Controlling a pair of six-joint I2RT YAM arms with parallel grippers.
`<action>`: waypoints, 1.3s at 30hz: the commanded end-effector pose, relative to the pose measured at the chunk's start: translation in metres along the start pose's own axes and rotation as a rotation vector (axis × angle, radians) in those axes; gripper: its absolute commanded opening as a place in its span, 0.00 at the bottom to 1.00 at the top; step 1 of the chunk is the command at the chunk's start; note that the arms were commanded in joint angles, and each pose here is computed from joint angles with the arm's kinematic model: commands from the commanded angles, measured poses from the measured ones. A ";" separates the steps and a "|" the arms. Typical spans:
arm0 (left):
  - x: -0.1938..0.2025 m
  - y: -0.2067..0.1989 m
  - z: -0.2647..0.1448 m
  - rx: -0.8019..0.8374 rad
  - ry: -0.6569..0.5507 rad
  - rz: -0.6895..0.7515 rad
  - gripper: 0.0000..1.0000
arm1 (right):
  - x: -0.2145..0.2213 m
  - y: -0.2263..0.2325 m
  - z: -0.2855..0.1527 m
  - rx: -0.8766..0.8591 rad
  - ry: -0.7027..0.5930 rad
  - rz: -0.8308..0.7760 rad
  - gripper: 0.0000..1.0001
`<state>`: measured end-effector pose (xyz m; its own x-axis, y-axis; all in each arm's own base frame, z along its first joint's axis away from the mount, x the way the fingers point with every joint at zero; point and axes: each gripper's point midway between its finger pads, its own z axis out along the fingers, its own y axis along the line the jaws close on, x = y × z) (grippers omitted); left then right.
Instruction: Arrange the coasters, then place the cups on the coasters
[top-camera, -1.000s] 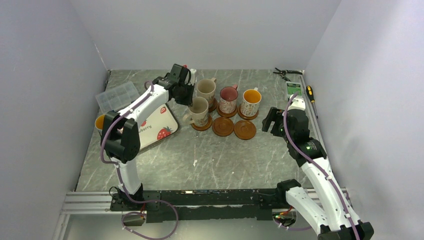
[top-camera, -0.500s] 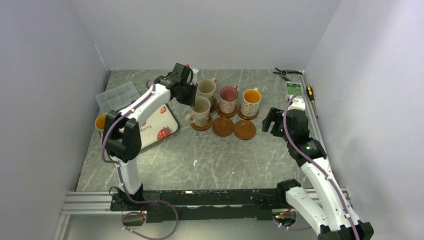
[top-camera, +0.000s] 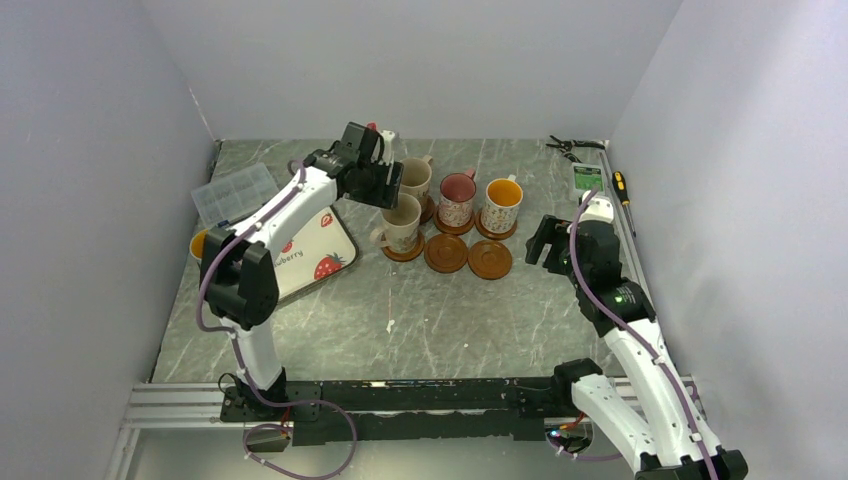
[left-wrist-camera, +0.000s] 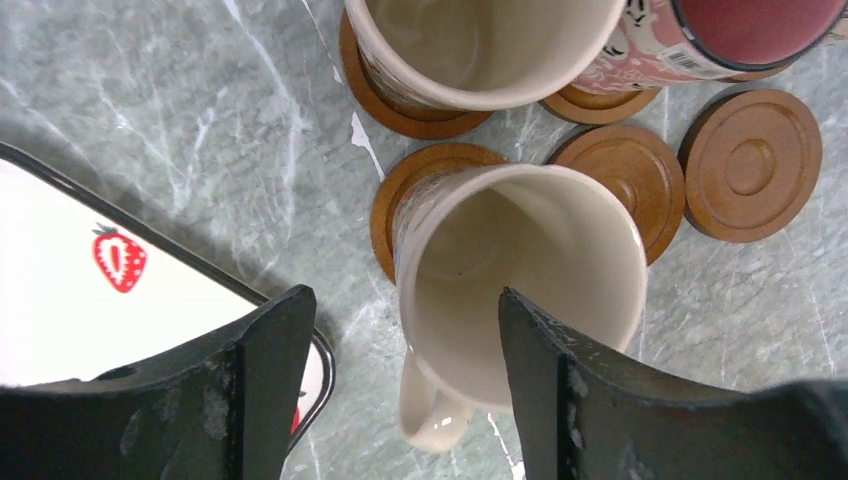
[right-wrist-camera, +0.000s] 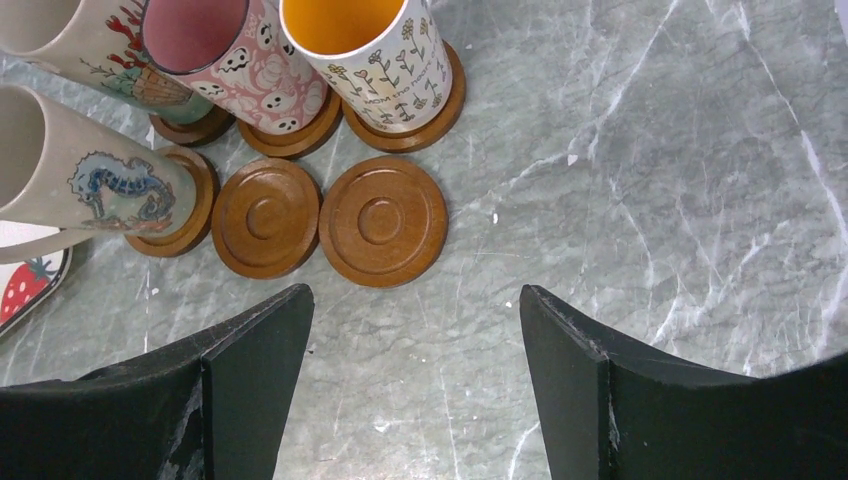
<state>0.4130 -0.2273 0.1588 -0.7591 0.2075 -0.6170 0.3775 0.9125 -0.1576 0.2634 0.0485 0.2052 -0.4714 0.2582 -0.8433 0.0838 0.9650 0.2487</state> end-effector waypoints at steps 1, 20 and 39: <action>-0.034 -0.004 -0.052 -0.011 -0.139 0.029 0.74 | -0.004 -0.003 -0.003 0.009 -0.026 -0.001 0.80; 0.105 0.139 -0.188 -0.456 -0.061 -0.550 0.83 | 0.002 0.004 -0.003 -0.052 -0.050 0.028 0.81; 0.168 0.207 -0.182 -0.567 -0.125 -0.860 0.88 | 0.008 0.006 -0.004 -0.074 -0.038 0.018 0.82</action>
<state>0.2517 0.0589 0.1624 -0.5939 -0.6080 -0.5269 -0.6200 0.7632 -0.1820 0.2548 0.0554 0.1947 -0.4685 0.2694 -0.8414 0.0396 0.9578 0.2846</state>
